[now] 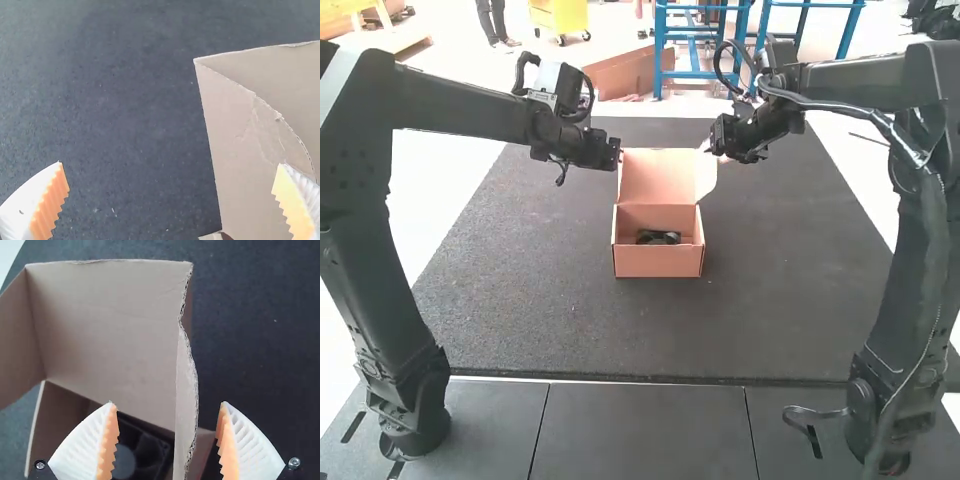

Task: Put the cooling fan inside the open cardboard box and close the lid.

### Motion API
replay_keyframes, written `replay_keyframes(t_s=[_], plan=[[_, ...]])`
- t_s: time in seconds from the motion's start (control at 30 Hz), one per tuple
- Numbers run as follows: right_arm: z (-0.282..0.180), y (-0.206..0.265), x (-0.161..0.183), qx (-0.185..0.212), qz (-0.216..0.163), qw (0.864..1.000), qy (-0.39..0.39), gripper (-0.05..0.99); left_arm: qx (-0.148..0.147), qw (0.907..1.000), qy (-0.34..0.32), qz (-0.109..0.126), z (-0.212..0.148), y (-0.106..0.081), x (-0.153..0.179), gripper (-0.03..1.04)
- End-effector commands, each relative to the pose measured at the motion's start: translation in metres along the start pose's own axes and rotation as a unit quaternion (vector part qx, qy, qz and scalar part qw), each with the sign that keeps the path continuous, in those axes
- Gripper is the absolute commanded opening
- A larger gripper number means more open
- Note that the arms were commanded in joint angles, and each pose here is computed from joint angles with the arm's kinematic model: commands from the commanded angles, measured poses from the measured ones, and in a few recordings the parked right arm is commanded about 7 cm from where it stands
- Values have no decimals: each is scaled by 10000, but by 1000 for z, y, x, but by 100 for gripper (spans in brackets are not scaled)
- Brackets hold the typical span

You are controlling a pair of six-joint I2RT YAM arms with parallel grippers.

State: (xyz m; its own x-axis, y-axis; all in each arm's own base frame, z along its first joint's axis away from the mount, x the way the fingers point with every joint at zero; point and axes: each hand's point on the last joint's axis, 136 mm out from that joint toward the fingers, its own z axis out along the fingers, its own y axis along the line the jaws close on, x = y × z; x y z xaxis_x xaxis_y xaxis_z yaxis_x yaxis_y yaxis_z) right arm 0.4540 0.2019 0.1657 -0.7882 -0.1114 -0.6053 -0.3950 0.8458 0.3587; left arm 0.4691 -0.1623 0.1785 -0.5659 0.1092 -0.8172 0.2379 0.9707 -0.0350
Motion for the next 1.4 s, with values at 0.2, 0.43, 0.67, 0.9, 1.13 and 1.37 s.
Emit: replay_keyframes(t_s=[0.2, 0.43, 0.67, 0.9, 1.13, 1.37], plan=[[-3, 6, -14, -120, -75, 9997, -208, 16, 101, 9998, -129, -57, 0, -6, -13, 97], [-1, 4, -9, -113, -45, 9998, -151, 4, 103, 9999, -91, -49, 0, -7, -10, 97], [2, 10, -1, -114, -105, 9999, -34, -1, 95, 9999, -68, -37, 0, -6, -9, 97], [-1, 32, 19, -219, -291, 9989, 282, -2, 104, 9999, 85, -23, -2, -8, -2, 97], [-4, 43, 35, -270, -347, 9983, 391, -2, 126, 9990, 432, -24, -7, -13, 16, 97], [-10, 48, 50, -288, -353, 9978, 476, -1, 184, 9988, 451, 9, -16, -18, 23, 97]])
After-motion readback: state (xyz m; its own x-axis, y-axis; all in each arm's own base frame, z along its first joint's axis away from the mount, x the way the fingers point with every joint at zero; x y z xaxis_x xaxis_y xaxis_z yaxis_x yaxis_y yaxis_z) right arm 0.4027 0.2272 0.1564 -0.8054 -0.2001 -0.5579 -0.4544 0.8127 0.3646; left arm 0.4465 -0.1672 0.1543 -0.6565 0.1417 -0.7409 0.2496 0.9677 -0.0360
